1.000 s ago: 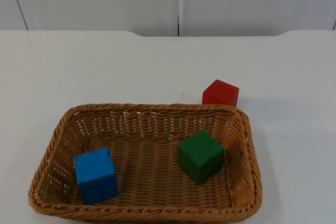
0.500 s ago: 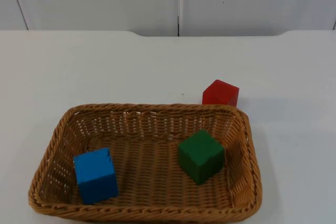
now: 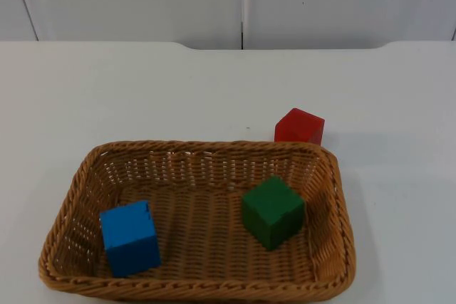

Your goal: Pick up one cube with each hand and place exactly two cubes into the same basket, leaving the remaining cube outside.

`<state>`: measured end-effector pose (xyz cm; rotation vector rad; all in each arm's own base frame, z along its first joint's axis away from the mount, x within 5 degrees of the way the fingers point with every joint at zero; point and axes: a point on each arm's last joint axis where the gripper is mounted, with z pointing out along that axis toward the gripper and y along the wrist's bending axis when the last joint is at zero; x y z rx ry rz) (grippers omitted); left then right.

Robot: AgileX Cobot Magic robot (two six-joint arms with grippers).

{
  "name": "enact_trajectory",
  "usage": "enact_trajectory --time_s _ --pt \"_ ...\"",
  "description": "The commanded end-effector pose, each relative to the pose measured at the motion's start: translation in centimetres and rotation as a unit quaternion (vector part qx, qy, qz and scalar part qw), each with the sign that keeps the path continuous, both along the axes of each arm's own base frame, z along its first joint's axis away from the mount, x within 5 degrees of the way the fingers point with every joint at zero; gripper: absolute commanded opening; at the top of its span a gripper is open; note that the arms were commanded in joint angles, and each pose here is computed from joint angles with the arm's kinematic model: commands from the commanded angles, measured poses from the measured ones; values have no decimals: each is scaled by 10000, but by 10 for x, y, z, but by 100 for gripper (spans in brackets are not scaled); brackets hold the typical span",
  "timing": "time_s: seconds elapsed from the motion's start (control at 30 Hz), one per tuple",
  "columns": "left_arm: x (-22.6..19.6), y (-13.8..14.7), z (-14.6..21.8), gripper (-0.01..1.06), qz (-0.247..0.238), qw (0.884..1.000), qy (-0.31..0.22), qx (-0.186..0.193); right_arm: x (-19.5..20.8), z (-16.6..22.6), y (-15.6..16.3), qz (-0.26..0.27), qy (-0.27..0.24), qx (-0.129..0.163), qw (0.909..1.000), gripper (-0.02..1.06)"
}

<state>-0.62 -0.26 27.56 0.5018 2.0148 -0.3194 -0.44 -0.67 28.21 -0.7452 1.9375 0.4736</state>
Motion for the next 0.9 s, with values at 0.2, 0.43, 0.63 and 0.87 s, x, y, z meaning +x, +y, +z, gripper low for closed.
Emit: enact_trajectory --time_s 0.2,0.43,0.63,0.87 --pt "0 0 -1 105 305 9995 14 -9 0 -2 0 -3 -3 -18 10000 105" --pt "0 -1 -1 105 664 9978 11 -3 0 -2 0 -12 -3 -18 10000 105" --pt "0 -1 -1 105 933 9956 11 -4 0 -2 0 -12 -3 -18 10000 105" --pt "0 -2 -1 105 1314 9913 11 -4 0 -2 0 -12 -3 -18 10000 105"
